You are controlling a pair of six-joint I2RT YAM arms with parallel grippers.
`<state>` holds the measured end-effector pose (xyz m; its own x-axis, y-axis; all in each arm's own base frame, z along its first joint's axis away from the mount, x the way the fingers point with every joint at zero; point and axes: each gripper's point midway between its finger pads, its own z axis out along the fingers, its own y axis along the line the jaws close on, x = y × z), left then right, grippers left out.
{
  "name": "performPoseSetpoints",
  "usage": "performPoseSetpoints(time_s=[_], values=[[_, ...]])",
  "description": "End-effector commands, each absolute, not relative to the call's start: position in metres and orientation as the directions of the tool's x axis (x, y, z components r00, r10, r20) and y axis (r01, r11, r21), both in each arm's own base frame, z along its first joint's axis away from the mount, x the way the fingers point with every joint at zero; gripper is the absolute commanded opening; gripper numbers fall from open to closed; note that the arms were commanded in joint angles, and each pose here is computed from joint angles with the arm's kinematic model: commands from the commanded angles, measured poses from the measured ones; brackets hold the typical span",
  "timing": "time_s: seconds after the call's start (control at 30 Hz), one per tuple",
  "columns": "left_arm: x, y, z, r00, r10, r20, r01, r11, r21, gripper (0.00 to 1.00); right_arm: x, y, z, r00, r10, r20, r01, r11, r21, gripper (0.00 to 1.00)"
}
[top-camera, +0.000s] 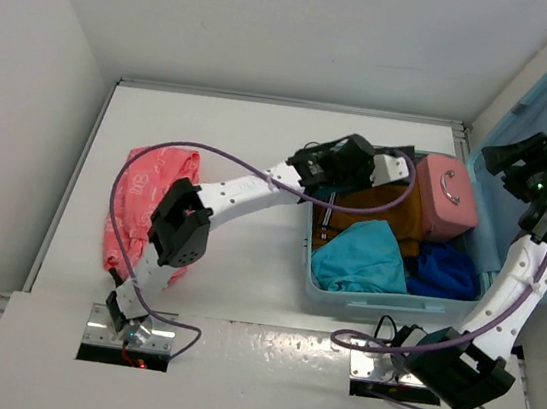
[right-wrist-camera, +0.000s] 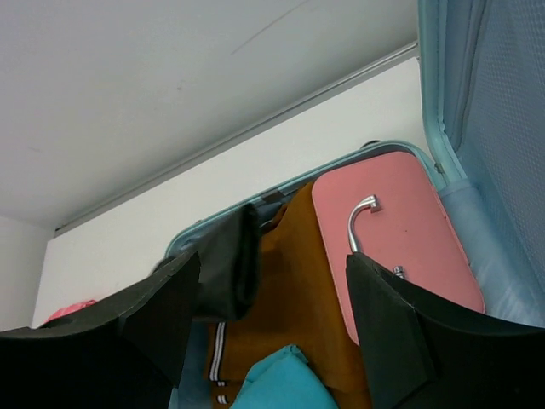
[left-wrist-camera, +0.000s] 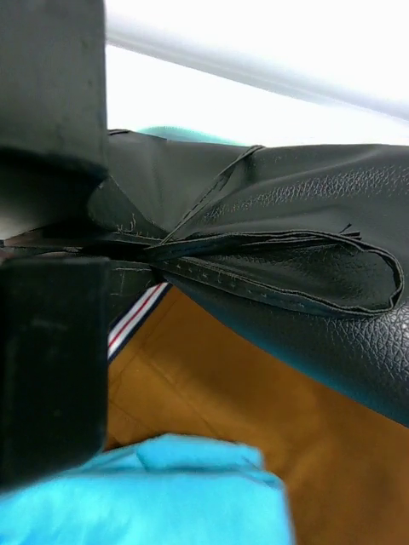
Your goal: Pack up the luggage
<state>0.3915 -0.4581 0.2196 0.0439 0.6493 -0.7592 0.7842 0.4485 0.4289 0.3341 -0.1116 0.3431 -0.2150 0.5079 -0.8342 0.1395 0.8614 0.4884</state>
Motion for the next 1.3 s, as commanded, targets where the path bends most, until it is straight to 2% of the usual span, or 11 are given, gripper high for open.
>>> performPoseSetpoints(time_s=[0.0,0.2,0.43,0.53,0.57,0.7,0.87,1.0,1.07,1.17,1.27], values=[[0.416,-0.448,0.18,0.024,0.718,-0.696,0.717,0.473,0.512,0.0,0.326,-0.108,0.351,-0.213,0.512,-0.832,0.083,0.858,0.507,0.69],[0.396,-0.472,0.149,-0.126,0.677,-0.725,0.727,0.56,0.397,0.0,0.322,-0.111,0.345,-0.233,0.518,-0.823,0.066,0.853,0.518,0.69],[0.351,-0.48,0.095,-0.174,0.753,-0.635,0.713,0.541,0.445,0.0,0.324,-0.108,0.341,-0.26,0.509,-0.82,0.036,0.854,0.519,0.72],[0.344,-0.472,0.098,-0.229,0.719,-0.656,0.719,0.58,0.384,0.29,0.324,-0.105,0.34,-0.278,0.497,-0.822,0.015,0.858,0.513,0.75],[0.345,-0.476,0.126,-0.223,0.657,-0.72,0.72,0.608,0.333,0.52,0.323,-0.105,0.333,-0.29,0.507,-0.812,0.027,0.852,0.523,0.75],[0.362,-0.467,0.182,-0.261,0.465,-0.846,0.703,0.692,0.163,0.85,0.328,-0.108,0.33,-0.274,0.509,-0.816,0.022,0.851,0.524,0.68],[0.369,-0.45,0.287,-0.176,0.245,-0.953,0.665,0.744,0.068,0.91,0.346,-0.093,0.312,-0.312,0.451,-0.836,-0.021,0.876,0.481,0.45],[0.393,-0.39,0.38,-0.152,0.042,-0.987,0.509,0.86,-0.042,0.94,0.366,-0.047,0.278,-0.418,0.348,-0.839,-0.113,0.897,0.428,0.27],[0.397,-0.356,0.396,-0.146,0.013,-0.989,0.452,0.89,-0.055,0.94,0.374,-0.01,0.264,-0.475,0.277,-0.835,-0.194,0.893,0.406,0.27],[0.402,-0.272,0.396,-0.168,-0.008,-0.986,0.346,0.936,-0.066,0.94,0.378,0.043,0.259,-0.538,0.204,-0.818,-0.317,0.85,0.42,0.45],[0.419,-0.176,0.339,-0.301,-0.035,-0.953,0.165,0.982,-0.088,0.94,0.369,0.113,0.258,-0.589,0.117,-0.8,-0.461,0.764,0.451,0.66]])
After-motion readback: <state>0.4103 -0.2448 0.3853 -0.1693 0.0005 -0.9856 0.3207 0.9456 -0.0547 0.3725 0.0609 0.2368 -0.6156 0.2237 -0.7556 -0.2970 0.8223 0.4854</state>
